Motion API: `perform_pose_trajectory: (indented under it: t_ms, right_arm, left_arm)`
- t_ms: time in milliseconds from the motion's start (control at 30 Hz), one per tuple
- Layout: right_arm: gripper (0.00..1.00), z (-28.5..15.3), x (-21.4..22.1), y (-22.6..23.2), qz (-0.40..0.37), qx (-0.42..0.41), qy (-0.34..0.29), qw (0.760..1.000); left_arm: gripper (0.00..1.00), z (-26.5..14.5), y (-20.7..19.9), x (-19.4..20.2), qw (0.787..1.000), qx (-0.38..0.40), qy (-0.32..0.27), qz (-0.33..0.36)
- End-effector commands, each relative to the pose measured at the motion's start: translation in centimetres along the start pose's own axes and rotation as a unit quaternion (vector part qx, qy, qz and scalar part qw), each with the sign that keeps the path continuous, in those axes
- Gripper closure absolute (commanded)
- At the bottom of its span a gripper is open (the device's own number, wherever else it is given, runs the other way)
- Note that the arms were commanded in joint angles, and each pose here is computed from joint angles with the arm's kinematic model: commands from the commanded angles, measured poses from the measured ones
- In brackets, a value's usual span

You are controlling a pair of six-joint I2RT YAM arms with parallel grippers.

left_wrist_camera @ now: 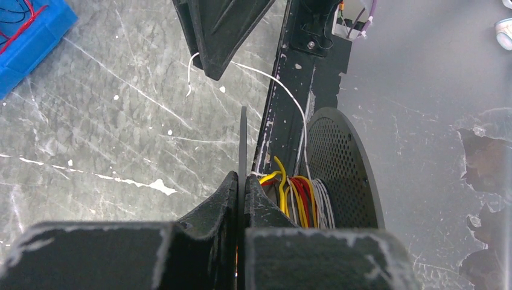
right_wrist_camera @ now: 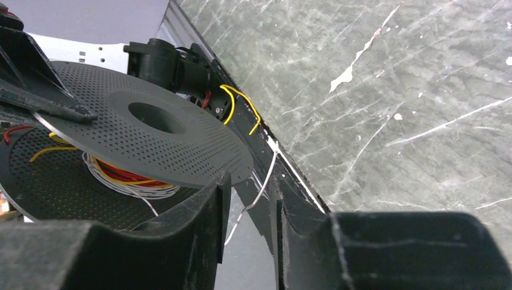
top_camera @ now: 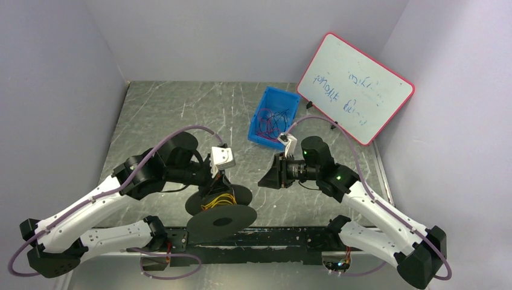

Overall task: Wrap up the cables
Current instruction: Wrap the cable around the cable reel.

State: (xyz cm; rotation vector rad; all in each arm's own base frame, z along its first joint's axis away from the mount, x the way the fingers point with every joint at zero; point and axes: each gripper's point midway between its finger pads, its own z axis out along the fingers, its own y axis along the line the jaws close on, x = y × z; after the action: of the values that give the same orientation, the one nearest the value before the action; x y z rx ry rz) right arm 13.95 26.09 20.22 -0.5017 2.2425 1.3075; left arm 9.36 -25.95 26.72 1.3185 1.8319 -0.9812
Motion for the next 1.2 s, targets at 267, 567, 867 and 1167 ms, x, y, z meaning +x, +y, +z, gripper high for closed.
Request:
perform_pose_trajectory:
  t_ms: [267, 567, 867, 1167]
  right_arm:
    - [1.00, 0.2, 0.0, -0.5, 0.018, 0.006, -0.004, 1.000]
    - [1.00, -0.7, -0.8, -3.3, 0.030, 0.083, -0.069, 0.994]
    - [1.00, -2.2, -1.8, -4.4, 0.006, 0.081, -0.182, 0.980]
    - [1.00, -2.6, -1.5, -3.8, -0.034, -0.015, -0.291, 0.956]
  left_arm:
    - [0.93, -1.3, -1.2, -2.3, 0.998, 0.019, -0.052, 0.028]
    - [0.93, -3.0, 0.0, -5.5, 0.989, -0.040, -0.138, 0.033]
    - [0.93, -4.0, 3.9, -9.0, 0.961, -0.150, -0.229, -0.029]
    - [0.93, -5.8, 8.4, -11.0, 0.908, -0.266, -0.296, -0.131]
